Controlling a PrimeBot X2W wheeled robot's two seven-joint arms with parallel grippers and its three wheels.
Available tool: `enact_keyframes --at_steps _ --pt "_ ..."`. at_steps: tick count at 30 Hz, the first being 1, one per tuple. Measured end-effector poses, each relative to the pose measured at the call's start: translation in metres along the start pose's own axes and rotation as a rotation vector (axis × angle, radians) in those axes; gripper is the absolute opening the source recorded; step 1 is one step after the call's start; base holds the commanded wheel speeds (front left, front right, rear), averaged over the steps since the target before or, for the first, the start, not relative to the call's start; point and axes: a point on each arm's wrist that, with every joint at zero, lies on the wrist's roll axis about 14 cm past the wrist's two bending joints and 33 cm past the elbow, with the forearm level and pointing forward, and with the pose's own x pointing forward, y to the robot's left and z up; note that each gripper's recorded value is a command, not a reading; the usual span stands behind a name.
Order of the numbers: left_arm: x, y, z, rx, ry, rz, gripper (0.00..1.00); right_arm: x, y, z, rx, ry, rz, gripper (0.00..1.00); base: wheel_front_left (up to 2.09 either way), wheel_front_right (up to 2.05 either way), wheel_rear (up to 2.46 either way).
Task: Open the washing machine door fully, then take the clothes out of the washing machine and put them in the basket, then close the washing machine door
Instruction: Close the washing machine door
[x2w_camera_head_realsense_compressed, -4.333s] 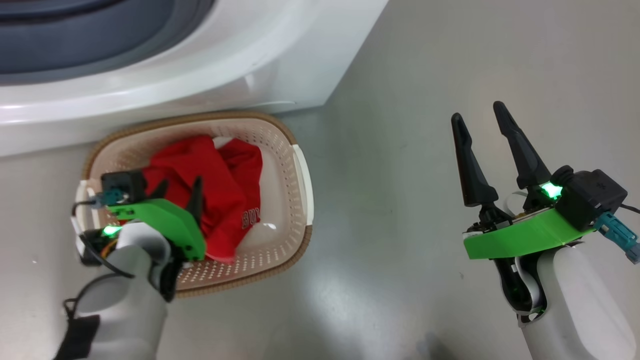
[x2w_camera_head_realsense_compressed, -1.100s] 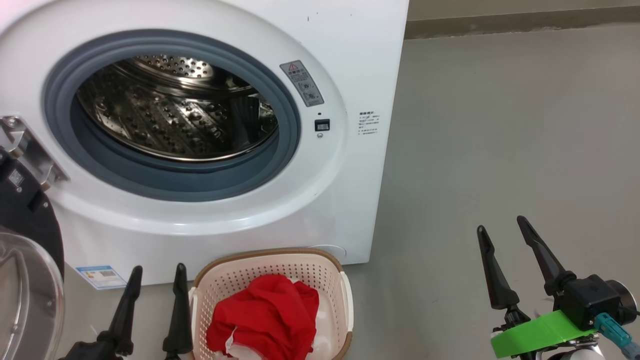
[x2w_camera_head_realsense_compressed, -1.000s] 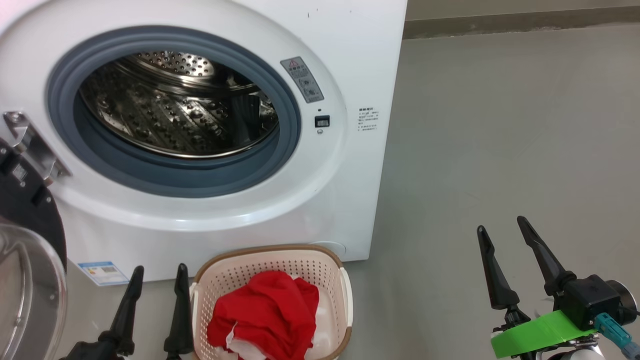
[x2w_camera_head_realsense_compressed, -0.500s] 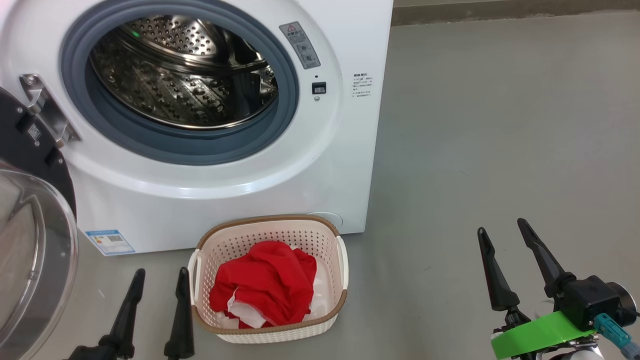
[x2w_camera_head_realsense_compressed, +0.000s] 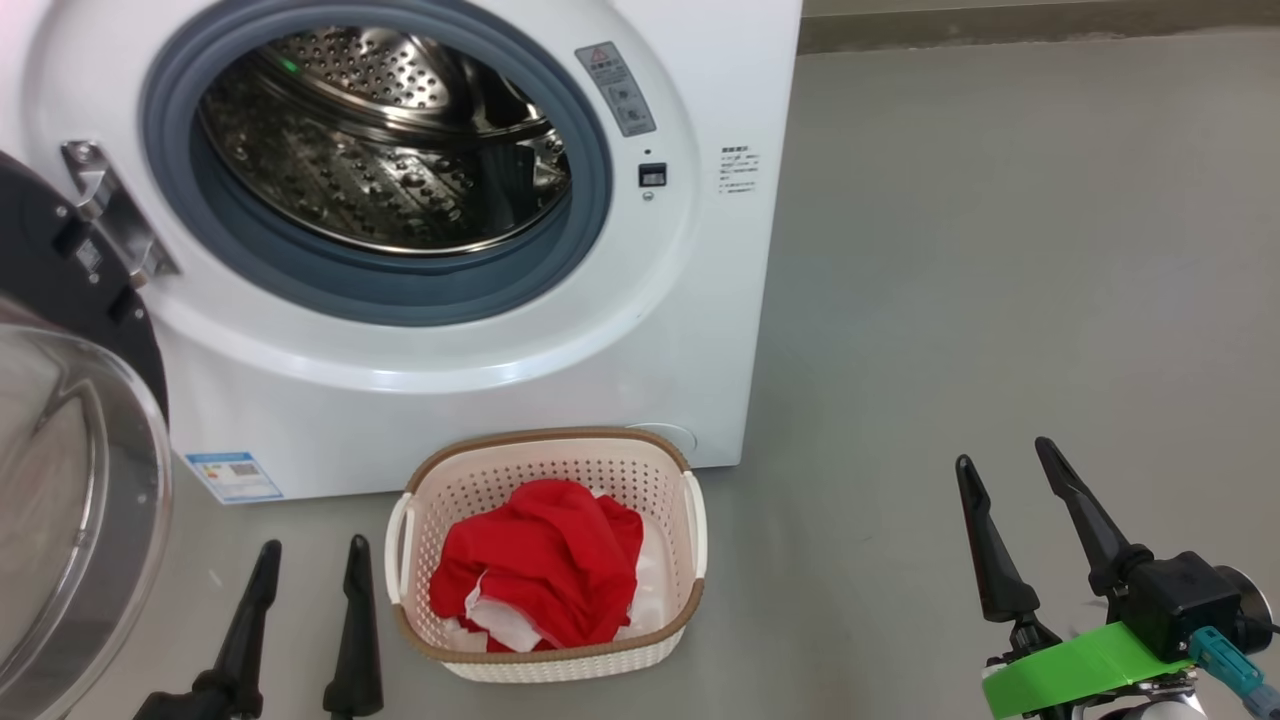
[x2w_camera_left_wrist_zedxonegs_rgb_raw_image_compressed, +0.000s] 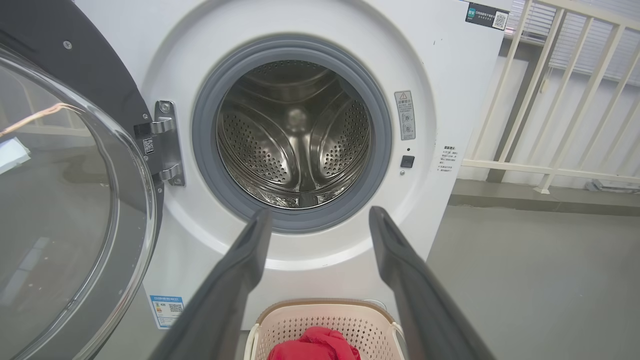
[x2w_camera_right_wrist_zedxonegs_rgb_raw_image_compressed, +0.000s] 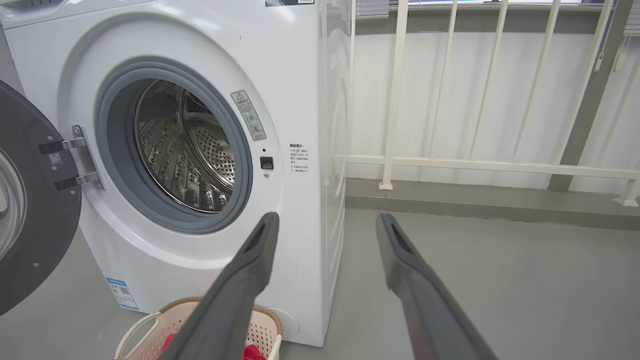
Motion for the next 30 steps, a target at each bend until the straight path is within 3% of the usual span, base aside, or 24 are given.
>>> enact_keyframes --at_steps 18,30 --pt "-0.022 0.044 0.025 0.057 -0.063 0.166 1.0 0.022 0.053 -0.014 0.026 0.029 0.159 1.0 0.0 0.0 0.0" --pt "-0.063 0.086 0.051 0.106 -0.107 0.331 1.0 0.035 0.115 -0.018 0.054 0.036 0.341 1.0 0.0 0.0 0.0"
